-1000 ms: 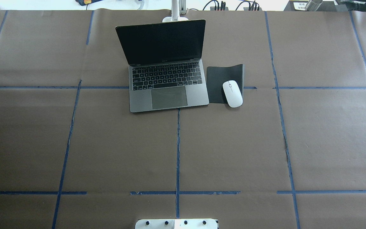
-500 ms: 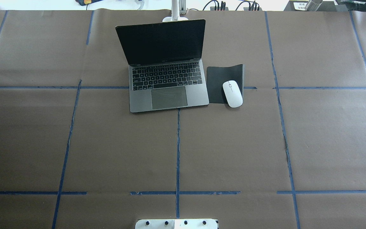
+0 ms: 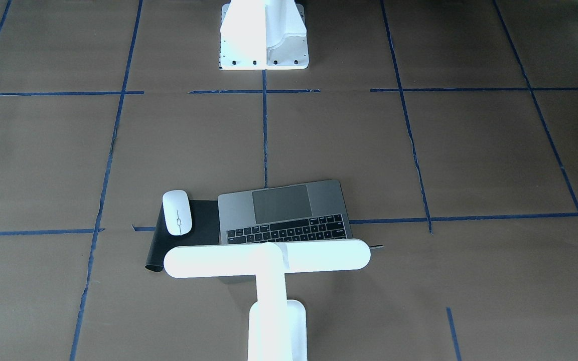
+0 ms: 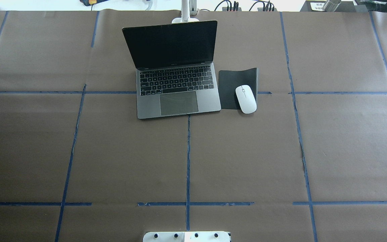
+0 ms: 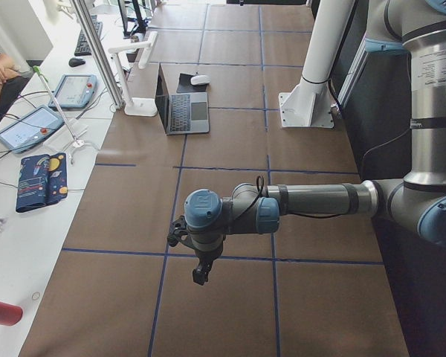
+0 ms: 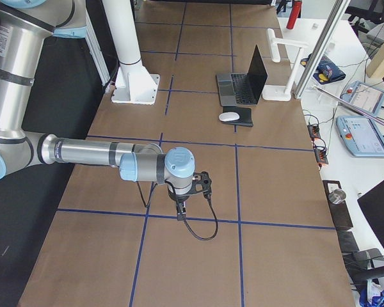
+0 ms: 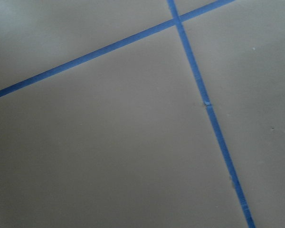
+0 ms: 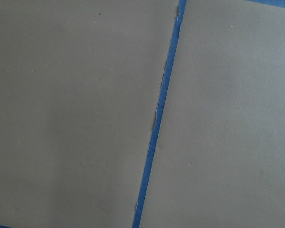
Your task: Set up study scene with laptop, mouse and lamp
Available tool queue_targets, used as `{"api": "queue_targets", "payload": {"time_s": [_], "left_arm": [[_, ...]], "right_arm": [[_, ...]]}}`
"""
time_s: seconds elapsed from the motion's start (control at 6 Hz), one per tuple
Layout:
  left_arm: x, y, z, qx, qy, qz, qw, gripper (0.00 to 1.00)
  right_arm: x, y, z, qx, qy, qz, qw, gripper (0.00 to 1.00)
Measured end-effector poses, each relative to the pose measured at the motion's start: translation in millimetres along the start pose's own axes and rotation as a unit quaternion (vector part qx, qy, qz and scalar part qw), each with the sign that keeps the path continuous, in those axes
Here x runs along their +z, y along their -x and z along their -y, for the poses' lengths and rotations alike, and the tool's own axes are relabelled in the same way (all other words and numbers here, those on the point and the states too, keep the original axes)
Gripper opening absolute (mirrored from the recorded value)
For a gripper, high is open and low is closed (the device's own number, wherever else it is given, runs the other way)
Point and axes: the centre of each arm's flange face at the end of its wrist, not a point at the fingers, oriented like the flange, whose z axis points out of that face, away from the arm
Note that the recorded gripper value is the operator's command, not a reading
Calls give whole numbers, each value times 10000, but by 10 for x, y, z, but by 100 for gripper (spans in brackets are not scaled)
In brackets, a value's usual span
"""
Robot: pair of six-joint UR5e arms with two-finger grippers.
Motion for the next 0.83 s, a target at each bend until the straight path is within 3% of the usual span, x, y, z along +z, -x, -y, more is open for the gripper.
{"api": "queue_targets", "payload": {"time_s": [0.83], "left_arm": [[171,-112,-24,-353,217,-49,9991,100]], "right_arm": [[38,-15,-62,25,37,34,10000,100]]}}
